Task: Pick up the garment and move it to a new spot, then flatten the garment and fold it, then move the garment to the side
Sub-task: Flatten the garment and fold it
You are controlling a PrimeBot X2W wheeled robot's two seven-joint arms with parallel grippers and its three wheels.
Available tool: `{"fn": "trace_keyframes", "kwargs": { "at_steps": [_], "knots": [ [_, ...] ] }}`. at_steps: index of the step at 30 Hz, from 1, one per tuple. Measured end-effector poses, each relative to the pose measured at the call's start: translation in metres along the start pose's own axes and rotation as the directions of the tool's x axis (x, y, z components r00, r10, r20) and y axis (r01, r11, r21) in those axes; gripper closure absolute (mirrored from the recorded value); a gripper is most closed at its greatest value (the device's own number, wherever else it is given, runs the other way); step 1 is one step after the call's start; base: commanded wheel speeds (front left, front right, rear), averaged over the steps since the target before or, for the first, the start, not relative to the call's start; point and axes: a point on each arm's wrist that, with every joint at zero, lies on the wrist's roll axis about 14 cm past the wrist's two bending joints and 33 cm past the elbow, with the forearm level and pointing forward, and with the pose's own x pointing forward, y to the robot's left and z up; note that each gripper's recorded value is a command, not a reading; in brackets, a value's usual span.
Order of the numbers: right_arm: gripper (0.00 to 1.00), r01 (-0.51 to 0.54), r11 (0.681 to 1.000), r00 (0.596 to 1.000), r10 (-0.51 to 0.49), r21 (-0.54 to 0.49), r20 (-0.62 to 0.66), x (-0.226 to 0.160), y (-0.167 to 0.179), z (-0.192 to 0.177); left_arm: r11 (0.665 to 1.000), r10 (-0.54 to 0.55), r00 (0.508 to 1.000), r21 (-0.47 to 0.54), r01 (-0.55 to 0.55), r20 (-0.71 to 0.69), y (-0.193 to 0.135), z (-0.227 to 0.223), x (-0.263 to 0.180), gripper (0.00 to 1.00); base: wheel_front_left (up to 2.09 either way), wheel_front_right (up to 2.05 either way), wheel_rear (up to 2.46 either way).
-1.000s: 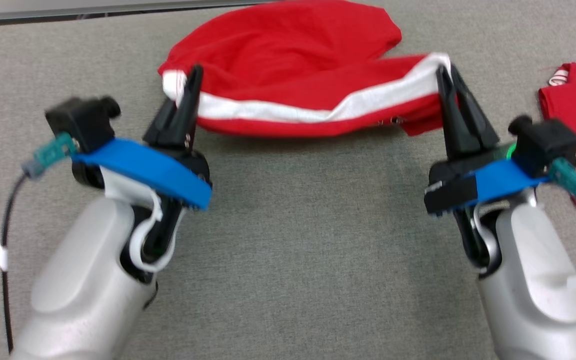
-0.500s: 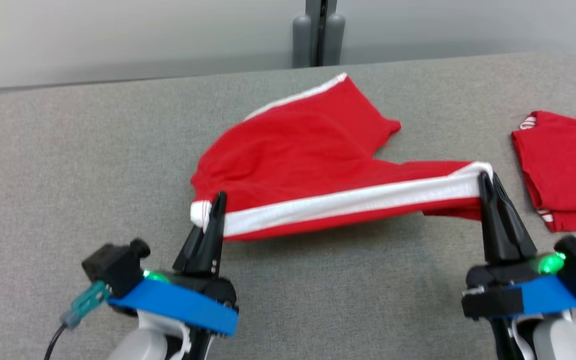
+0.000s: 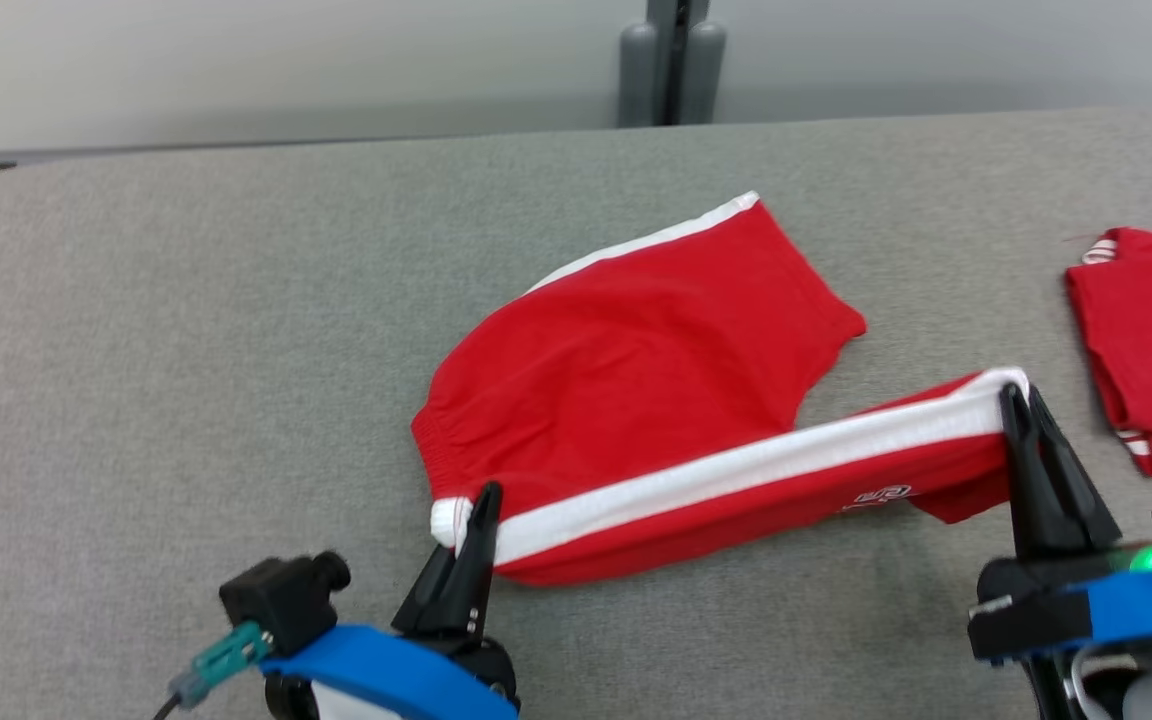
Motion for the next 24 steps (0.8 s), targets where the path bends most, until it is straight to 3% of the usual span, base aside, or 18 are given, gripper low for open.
{"fn": "trace_keyframes", "kwargs": {
  "at_steps": [8,19,21,22,23,24],
  "knots": [
    [1.00,-0.072,0.993,0.993,0.063,-0.093,-0.096,0.083,0.018,-0.030,0.992,0.112,0.993,-0.047,-0.113,-0.022,0.036,0.005,0.044,1.00,0.00,0.00,0.00],
    [1.00,-0.167,0.975,0.959,0.127,-0.145,-0.252,0.184,0.043,-0.084,0.970,0.243,0.966,0.001,-0.244,-0.082,0.085,0.012,0.103,0.97,0.00,0.00,0.00],
    [1.00,-0.172,0.976,0.954,0.130,-0.137,-0.270,0.193,0.046,-0.094,0.966,0.257,0.963,-0.011,-0.259,-0.084,0.089,0.010,0.105,0.51,0.00,0.00,0.00],
    [1.00,-0.174,0.975,0.953,0.132,-0.136,-0.274,0.196,0.048,-0.097,0.965,0.261,0.962,-0.012,-0.262,-0.079,0.090,0.011,0.106,0.00,0.00,0.00,0.00],
    [1.00,-0.175,0.975,0.951,0.132,-0.135,-0.280,0.199,0.049,-0.100,0.965,0.259,0.963,-0.013,-0.260,-0.069,0.090,0.012,0.107,0.00,0.00,0.00,0.00],
    [0.90,-0.176,0.975,0.950,0.132,-0.134,-0.284,0.201,0.050,-0.103,0.966,0.257,0.965,-0.018,-0.258,-0.060,0.089,0.015,0.108,0.00,0.00,0.00,0.00]
  ]
}}
